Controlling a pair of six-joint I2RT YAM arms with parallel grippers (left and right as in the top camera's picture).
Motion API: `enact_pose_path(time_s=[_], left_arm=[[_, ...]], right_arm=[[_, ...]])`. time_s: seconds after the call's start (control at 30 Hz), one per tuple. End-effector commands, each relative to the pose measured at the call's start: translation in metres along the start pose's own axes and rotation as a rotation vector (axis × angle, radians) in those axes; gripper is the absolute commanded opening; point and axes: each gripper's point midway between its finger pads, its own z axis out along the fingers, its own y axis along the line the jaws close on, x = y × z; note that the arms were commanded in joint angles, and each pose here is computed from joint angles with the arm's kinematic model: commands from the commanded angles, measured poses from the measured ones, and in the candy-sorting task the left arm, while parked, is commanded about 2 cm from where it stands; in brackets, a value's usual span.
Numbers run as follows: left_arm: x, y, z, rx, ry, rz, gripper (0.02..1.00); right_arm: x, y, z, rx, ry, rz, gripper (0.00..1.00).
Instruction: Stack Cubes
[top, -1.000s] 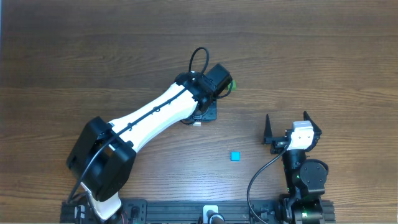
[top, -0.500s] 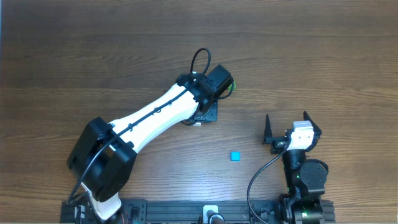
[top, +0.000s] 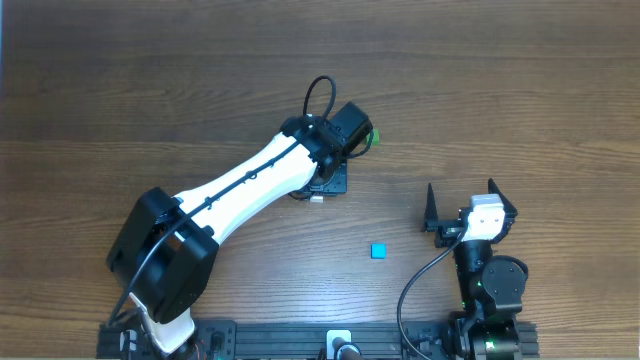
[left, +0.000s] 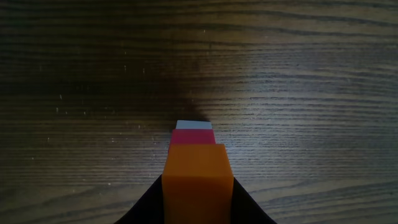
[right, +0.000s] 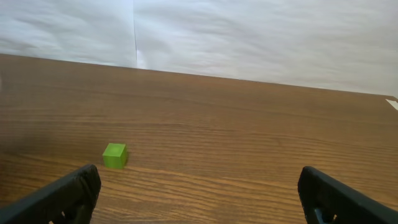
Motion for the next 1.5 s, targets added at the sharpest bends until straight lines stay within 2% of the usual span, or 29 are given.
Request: enact_pose_path(time_s=[0.03, 0.8, 1.0, 1.07, 1.17, 1.23, 1.27, 1.4, 1.5], left_arm=[[0.000, 0.006, 0.006, -0.026, 0.005, -0.015, 0.066], [0.004, 0.007, 0.018, -0.042, 0.035, -0.017, 0.095], [0.005, 0.007, 0.018, -0.043, 0.036, -0.020, 0.395], [0.005, 0.007, 0.018, -0.043, 0.036, -0.020, 0.535], [0.005, 0.007, 0.018, -0.042, 0.036, -0.020, 0.844], [0.005, 0.007, 0.018, -0.042, 0.035, -0.020, 0.965], [0.004, 0.007, 0.018, -0.042, 0.035, -0.020, 0.998], [-0.006, 0.000, 0.006, 0.000, -0.020, -0.026, 1.000], [-0.031, -0.007, -0.024, 0.062, -0.165, -0.043, 1.000]], right_arm=[[0.001, 0.000, 0.000, -0.002, -0.004, -0.001, 0.991], [0.001, 0.000, 0.000, -0.002, -0.004, -0.001, 0.993], [0.001, 0.000, 0.000, -0.002, -0.004, -0.001, 0.993], [0.001, 0.000, 0.000, -0.002, -0.004, -0.001, 0.993], [0.001, 0.000, 0.000, -0.002, -0.005, -0.001, 0.991], [0.001, 0.000, 0.000, -0.002, -0.005, -0.001, 0.991], [0.001, 0.000, 0.000, -0.002, -0.004, -0.001, 0.991], [0.001, 0.000, 0.000, -0.002, -0.005, -0.001, 0.991], [0.001, 0.000, 0.000, -0.002, -0.004, -0.001, 0.993]])
